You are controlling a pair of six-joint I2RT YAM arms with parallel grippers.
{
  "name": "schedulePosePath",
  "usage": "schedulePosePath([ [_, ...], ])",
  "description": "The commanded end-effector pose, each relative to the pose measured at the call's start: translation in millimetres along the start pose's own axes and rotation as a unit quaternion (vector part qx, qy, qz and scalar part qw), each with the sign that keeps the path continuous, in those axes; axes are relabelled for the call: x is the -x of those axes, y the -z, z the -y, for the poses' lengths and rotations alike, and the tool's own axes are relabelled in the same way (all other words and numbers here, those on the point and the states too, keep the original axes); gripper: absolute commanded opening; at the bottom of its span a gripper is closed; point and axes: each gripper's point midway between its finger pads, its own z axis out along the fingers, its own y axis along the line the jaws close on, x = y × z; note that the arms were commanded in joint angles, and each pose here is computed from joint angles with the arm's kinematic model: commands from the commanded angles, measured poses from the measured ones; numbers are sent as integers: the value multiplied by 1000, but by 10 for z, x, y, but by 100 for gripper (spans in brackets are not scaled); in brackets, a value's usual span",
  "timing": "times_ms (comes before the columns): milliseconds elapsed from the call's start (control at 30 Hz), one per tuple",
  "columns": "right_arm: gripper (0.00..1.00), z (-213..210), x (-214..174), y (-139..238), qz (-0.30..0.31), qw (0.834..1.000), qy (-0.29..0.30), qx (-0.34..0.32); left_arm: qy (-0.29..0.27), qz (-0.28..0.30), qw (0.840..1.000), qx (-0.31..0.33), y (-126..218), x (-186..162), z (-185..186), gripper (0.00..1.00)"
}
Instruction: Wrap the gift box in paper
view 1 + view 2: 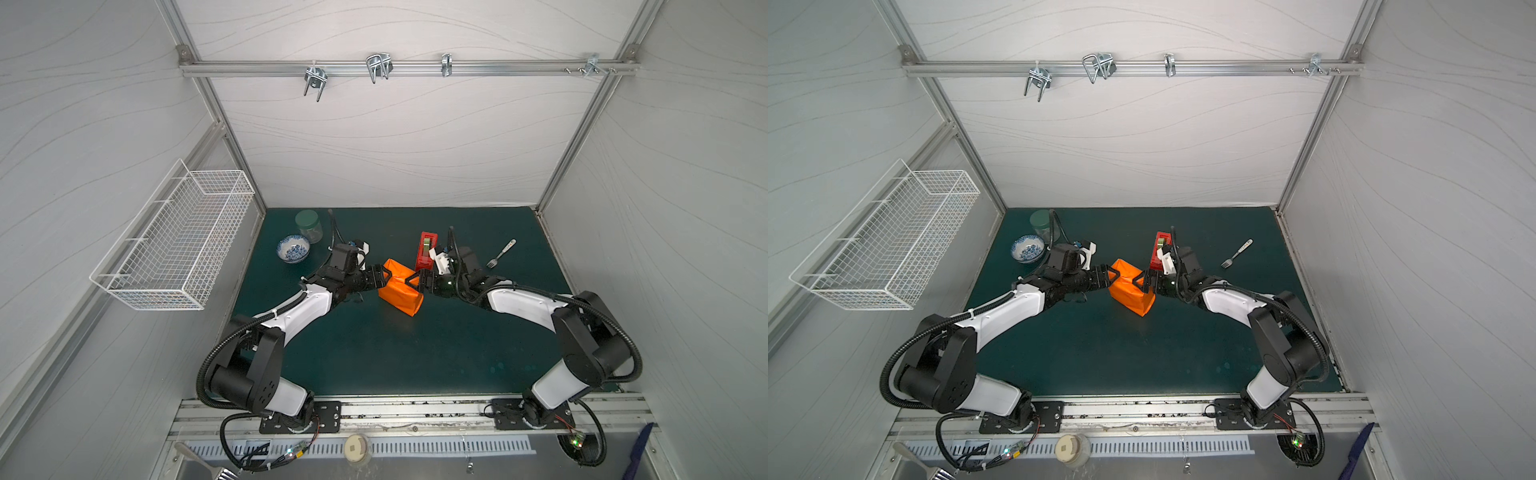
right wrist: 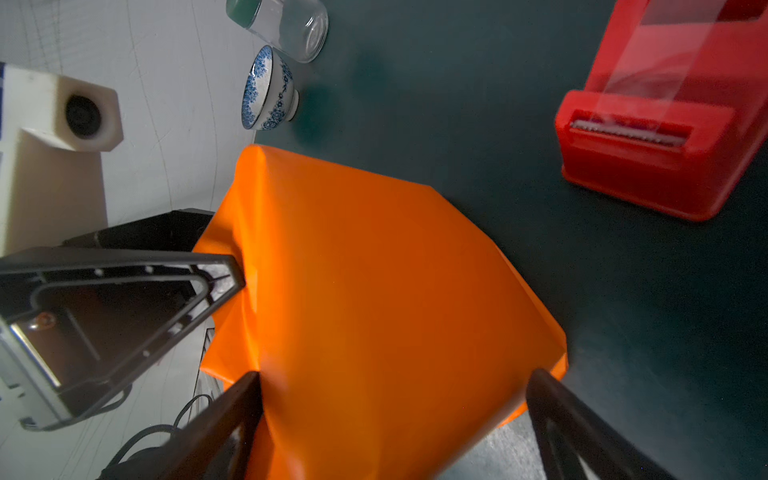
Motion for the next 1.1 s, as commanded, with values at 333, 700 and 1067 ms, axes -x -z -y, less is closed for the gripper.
schedulePosePath([
  [333, 92, 55, 60, -192, -90, 994, 52, 36, 37, -63, 997, -28, 60, -546, 37, 72],
  [700, 92, -13, 132, -81, -107, 989, 81, 70, 13, -38, 999, 10, 173, -365, 9, 73],
  [1067, 90, -9, 153, 5, -97, 991, 58, 72, 16, 20, 999, -22, 475, -61, 220, 75],
])
